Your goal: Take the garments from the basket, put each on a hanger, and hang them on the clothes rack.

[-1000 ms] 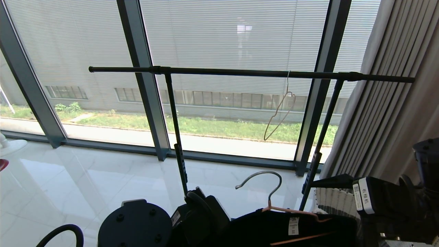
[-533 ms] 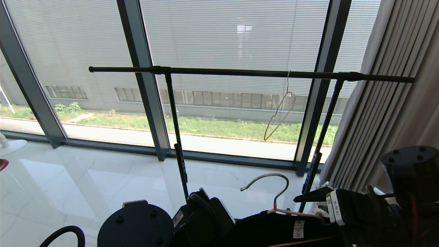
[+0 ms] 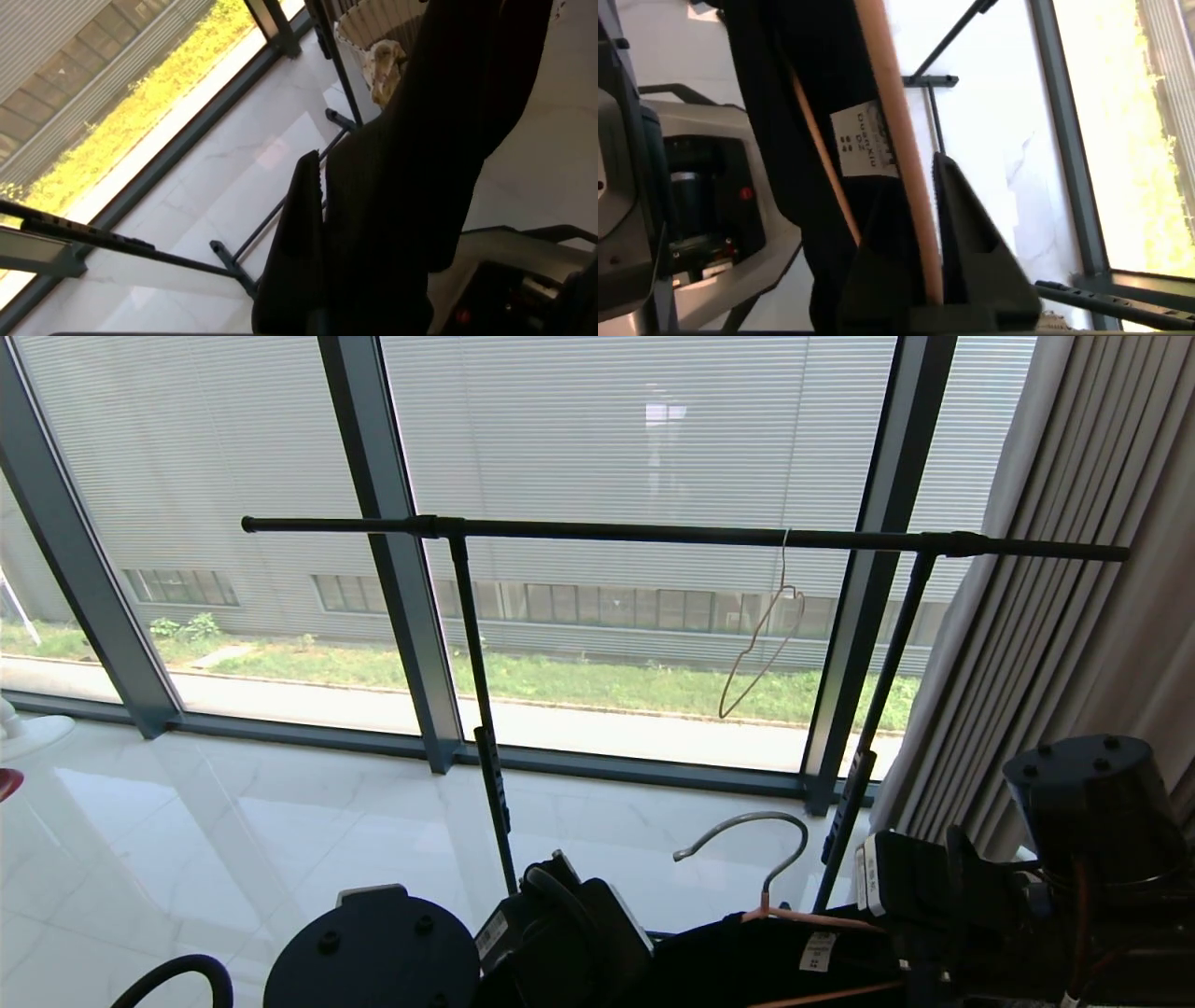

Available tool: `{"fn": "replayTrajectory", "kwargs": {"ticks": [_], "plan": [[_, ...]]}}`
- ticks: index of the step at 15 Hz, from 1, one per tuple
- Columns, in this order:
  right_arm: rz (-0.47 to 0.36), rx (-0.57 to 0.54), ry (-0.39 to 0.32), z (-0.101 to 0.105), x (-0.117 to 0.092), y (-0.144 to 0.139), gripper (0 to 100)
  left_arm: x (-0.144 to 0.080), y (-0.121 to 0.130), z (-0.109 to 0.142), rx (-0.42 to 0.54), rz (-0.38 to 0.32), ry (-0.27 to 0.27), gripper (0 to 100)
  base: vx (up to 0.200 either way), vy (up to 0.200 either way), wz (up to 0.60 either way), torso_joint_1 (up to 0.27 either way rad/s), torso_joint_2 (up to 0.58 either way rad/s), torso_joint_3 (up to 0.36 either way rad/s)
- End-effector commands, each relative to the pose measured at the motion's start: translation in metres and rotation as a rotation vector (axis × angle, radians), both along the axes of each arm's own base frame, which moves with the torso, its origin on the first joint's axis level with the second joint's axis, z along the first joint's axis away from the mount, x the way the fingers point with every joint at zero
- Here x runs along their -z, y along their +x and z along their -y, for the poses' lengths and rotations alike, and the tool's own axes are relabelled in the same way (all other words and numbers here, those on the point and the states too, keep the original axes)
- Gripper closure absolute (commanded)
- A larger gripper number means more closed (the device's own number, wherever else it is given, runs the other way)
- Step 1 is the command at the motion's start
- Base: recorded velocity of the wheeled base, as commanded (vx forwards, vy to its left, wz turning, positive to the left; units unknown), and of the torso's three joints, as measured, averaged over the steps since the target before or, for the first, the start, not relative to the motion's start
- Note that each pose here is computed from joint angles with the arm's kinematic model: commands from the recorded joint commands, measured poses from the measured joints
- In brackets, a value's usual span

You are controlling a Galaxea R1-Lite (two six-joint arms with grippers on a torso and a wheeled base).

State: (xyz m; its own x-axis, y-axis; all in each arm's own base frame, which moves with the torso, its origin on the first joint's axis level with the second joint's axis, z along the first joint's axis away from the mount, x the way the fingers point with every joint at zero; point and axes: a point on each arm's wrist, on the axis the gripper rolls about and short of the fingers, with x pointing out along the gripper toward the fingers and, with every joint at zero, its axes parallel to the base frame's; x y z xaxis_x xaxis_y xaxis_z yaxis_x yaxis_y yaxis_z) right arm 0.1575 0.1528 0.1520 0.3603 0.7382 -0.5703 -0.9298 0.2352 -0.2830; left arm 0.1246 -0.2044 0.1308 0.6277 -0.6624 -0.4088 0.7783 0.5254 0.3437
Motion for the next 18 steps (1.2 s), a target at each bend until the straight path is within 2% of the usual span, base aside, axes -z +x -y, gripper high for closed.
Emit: {"fn": "replayTrajectory", "kwargs": {"ticks": [1, 3, 4, 7, 9, 10, 11, 15, 18], "plan": [[0.000, 0.011, -0.004, 0.000, 0.003, 0.003, 100, -0.001, -0.002, 0.002, 0.012, 0.002, -0.005, 100, 0.000, 0.000, 0.00, 0.000, 0.00, 0.000], [0.020, 0.019, 0.013, 0.001, 0.002, 0.004, 100, -0.001, -0.004, 0.003, 0.020, 0.003, -0.004, 100, 0.000, 0.000, 0.00, 0.000, 0.00, 0.000], [0.029, 0.021, 0.022, 0.001, 0.001, 0.005, 100, -0.001, -0.004, 0.003, 0.022, 0.003, -0.004, 0, 0.000, 0.000, 0.00, 0.000, 0.00, 0.000], [0.113, 0.012, 0.080, 0.003, -0.004, 0.003, 100, 0.000, -0.004, 0.000, 0.001, 0.004, 0.003, 0, 0.000, 0.000, 0.00, 0.000, 0.00, 0.000], [0.165, 0.010, 0.103, 0.007, -0.007, 0.002, 100, 0.006, -0.001, -0.010, -0.067, 0.008, 0.032, 0, 0.000, 0.000, 0.00, 0.000, 0.00, 0.000], [0.225, 0.012, 0.109, 0.015, -0.008, 0.002, 100, 0.010, 0.001, -0.023, -0.116, 0.004, 0.050, 0, 0.000, 0.000, 0.00, 0.000, 0.00, 0.000], [0.245, 0.016, 0.112, 0.021, -0.009, 0.001, 100, 0.009, 0.002, -0.031, -0.142, 0.004, 0.049, 0, 0.000, 0.000, 0.00, 0.000, 0.00, 0.000], [0.265, 0.082, 0.125, 0.036, -0.013, 0.009, 100, 0.021, -0.019, -0.069, -0.162, -0.013, 0.077, 0, 0.000, 0.000, 0.00, 0.000, 0.00, 0.000], [0.278, 0.090, 0.141, 0.040, -0.017, 0.009, 100, 0.031, -0.020, -0.092, -0.246, -0.038, 0.106, 0, 0.000, 0.000, 0.00, 0.000, 0.00, 0.000]]}}
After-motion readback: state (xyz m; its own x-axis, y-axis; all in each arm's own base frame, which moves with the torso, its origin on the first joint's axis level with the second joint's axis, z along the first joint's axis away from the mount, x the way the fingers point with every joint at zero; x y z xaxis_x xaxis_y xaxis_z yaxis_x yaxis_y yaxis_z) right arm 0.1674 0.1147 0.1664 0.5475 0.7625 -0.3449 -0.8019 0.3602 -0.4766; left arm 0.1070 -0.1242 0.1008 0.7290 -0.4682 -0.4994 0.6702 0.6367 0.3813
